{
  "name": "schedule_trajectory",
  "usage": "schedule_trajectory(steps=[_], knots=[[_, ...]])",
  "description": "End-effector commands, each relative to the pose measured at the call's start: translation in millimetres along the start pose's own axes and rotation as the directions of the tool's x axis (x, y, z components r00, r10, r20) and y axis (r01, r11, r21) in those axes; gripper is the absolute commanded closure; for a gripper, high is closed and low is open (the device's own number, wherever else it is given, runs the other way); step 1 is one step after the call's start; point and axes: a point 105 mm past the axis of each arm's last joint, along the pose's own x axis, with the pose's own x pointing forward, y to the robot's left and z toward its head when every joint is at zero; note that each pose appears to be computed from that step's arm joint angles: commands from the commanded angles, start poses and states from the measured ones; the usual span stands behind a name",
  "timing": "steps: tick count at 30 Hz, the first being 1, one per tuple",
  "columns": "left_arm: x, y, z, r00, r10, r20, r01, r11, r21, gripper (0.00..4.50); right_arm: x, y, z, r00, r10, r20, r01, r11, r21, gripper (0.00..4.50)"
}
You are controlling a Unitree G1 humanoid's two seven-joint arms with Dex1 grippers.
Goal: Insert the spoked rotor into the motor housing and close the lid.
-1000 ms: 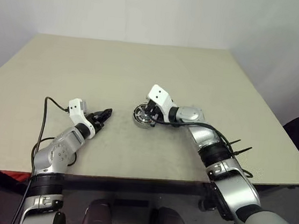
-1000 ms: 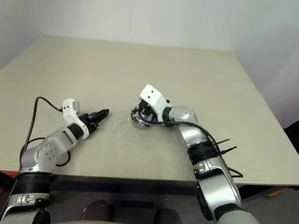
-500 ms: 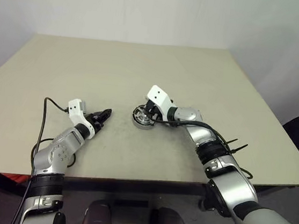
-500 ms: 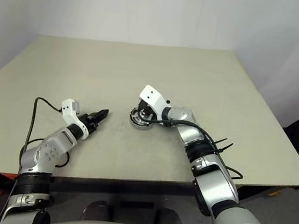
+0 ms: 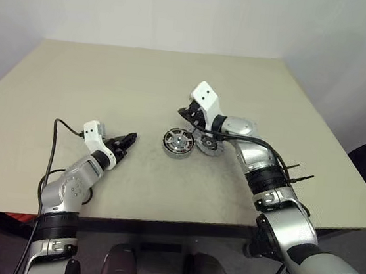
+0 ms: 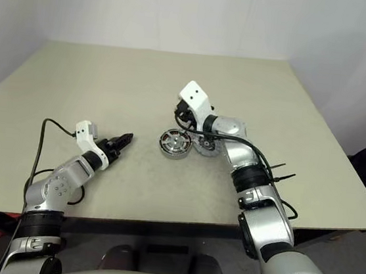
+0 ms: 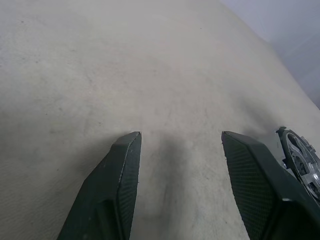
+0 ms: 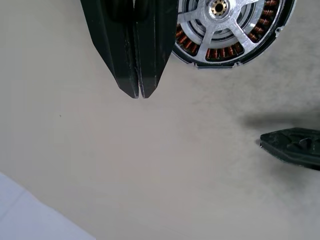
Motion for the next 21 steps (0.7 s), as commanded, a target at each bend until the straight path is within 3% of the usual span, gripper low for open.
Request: schedule_trajectory(steps=[1,2,5,9,12,16,21], knots=[[2.2,-9.2,9.6,0.999,-0.035,0.031,0.034,0.999,0.026,1.78,-15.2,-9.8,4.7,0.999,-0.028,0.040,0.021,0.985,0.173,4.46],[2.5,-9.5,8.8,0.999,-0.036,0.029,0.035,0.999,0.027,1.78,-22.4,-9.2,0.7,0.999,-0.016,0.039,0.006,0.970,0.242,4.46],[2.7,-10.0,6.1,0.999,-0.038,0.022,0.038,0.999,0.028,1.78,-50.1,-5.7,-15.1,1.000,0.008,0.030,-0.020,0.903,0.429,3.85],[3.3,-9.3,2.4,0.999,-0.042,0.006,0.042,0.999,0.024,1.78,-84.5,-13.3,-34.1,0.998,-0.066,0.020,0.035,0.734,0.678,2.51],[5.0,-10.0,1.2,0.999,-0.049,-0.003,0.049,0.999,0.025,1.78,-98.6,-16.3,-47.7,0.993,-0.113,-0.037,0.099,0.616,0.781,1.46],[8.1,-12.5,-0.6,0.998,-0.061,-0.020,0.062,0.998,0.029,1.78,-114.6,-3.9,-70.5,0.991,-0.086,-0.098,0.123,0.364,0.923,1.46],[8.5,-12.0,-0.2,0.998,-0.064,-0.029,0.065,0.997,0.037,1.78,-126.8,12.2,-87.3,0.985,-0.039,-0.169,0.174,0.208,0.963,1.46]])
